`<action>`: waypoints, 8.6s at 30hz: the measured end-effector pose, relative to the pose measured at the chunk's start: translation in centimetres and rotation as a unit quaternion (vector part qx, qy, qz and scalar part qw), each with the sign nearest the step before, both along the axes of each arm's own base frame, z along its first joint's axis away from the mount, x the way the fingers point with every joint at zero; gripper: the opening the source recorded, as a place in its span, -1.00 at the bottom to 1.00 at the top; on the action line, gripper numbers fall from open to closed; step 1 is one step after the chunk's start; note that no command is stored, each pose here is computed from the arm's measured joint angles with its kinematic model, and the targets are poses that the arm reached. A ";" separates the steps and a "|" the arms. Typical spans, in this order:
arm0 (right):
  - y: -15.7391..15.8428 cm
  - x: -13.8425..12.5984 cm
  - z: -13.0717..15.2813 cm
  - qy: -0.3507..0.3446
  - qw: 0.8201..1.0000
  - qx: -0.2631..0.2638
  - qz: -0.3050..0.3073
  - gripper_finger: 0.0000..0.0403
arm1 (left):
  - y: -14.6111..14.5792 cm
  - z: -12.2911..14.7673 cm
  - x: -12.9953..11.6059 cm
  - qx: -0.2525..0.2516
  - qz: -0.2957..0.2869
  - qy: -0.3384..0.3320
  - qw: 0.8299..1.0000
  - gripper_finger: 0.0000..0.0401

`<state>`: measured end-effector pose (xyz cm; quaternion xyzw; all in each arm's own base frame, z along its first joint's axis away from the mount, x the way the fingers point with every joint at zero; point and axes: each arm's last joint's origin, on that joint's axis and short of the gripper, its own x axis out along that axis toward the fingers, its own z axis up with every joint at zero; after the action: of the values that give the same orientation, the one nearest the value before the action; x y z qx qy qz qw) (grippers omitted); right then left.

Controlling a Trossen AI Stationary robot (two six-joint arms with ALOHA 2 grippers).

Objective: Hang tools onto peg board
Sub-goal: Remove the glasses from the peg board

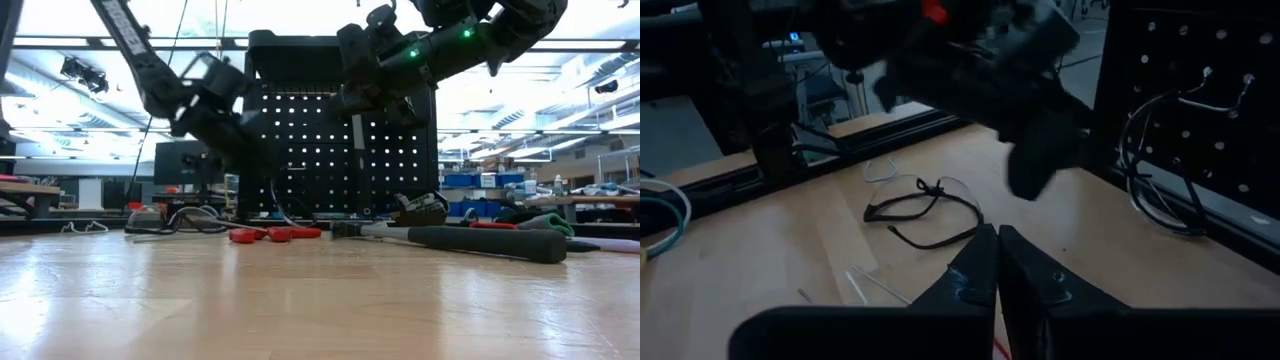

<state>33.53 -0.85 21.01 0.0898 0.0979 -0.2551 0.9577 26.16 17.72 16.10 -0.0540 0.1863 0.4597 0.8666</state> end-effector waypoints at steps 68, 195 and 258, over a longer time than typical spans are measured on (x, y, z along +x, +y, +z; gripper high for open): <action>0.2 0.1 0.2 -0.012 1.000 0.001 0.005 -0.92 | 2.5 -0.9 4.8 0.080 0.266 -0.073 0.958 -0.88; 0.9 0.1 0.3 -0.017 1.000 -0.002 0.016 -0.92 | 3.2 2.6 4.2 0.214 0.351 -0.031 0.911 -0.85; 1.0 0.1 0.4 -0.018 1.000 -0.006 0.019 -0.88 | 3.2 2.0 4.1 0.185 0.396 -0.115 0.892 -0.85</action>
<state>33.65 0.18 21.40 0.0870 0.0807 -0.2362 0.9644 30.28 20.93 18.05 -0.0145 -0.0396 0.7812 0.6228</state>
